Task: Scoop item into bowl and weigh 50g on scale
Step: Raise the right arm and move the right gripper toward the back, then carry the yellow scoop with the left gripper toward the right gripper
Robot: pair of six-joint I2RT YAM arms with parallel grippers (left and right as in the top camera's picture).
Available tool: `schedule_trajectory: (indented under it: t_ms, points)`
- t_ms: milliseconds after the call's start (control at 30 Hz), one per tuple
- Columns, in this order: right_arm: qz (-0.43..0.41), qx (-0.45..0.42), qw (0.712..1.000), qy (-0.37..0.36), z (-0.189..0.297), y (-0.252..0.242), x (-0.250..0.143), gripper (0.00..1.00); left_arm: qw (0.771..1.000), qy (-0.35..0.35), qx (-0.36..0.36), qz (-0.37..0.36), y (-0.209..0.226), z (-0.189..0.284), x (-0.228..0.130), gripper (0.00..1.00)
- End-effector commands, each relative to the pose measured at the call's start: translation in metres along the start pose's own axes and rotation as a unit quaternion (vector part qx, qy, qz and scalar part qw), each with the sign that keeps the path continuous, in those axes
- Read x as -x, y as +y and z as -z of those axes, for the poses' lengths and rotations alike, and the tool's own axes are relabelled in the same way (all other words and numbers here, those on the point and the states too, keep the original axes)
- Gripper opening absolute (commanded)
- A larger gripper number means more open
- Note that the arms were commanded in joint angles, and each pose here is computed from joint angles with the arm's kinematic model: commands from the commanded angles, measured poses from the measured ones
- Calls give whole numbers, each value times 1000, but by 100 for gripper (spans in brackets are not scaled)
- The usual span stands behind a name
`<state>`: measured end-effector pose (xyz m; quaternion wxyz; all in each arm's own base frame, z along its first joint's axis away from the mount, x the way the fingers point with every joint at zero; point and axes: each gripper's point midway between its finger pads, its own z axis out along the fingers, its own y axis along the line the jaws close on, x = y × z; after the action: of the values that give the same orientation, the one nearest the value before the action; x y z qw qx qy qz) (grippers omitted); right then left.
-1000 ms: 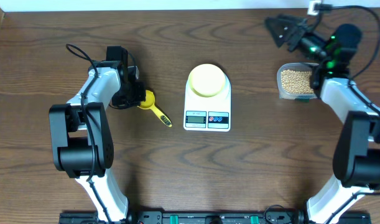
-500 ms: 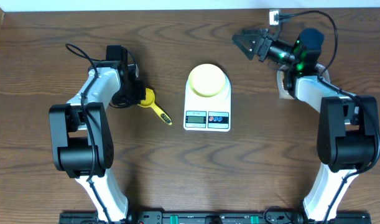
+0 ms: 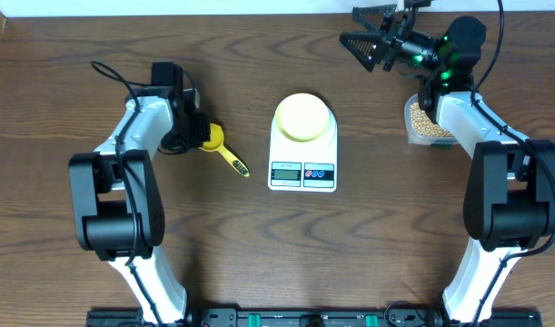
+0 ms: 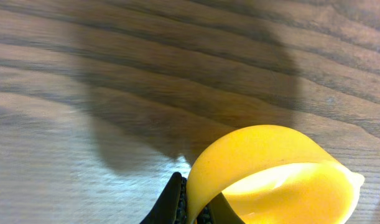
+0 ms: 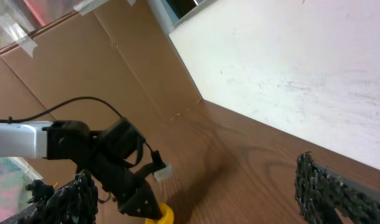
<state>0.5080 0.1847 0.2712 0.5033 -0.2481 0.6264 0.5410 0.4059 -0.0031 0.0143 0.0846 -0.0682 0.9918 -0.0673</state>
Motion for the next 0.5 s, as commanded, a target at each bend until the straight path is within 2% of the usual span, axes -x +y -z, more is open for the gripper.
schedule_trajectory:
  t_ms: [0,233,467]
  points:
    - [27,-2,1000,-8,-3,3,10,99,998,-63,10,19,13,43,25,8]
    - [32,-5,999,-12,-7,3,11,99,989,-138,12,44,29,88,47,8]
    - [42,-7,999,-16,-13,5,11,99,969,-237,-14,69,17,131,81,8]
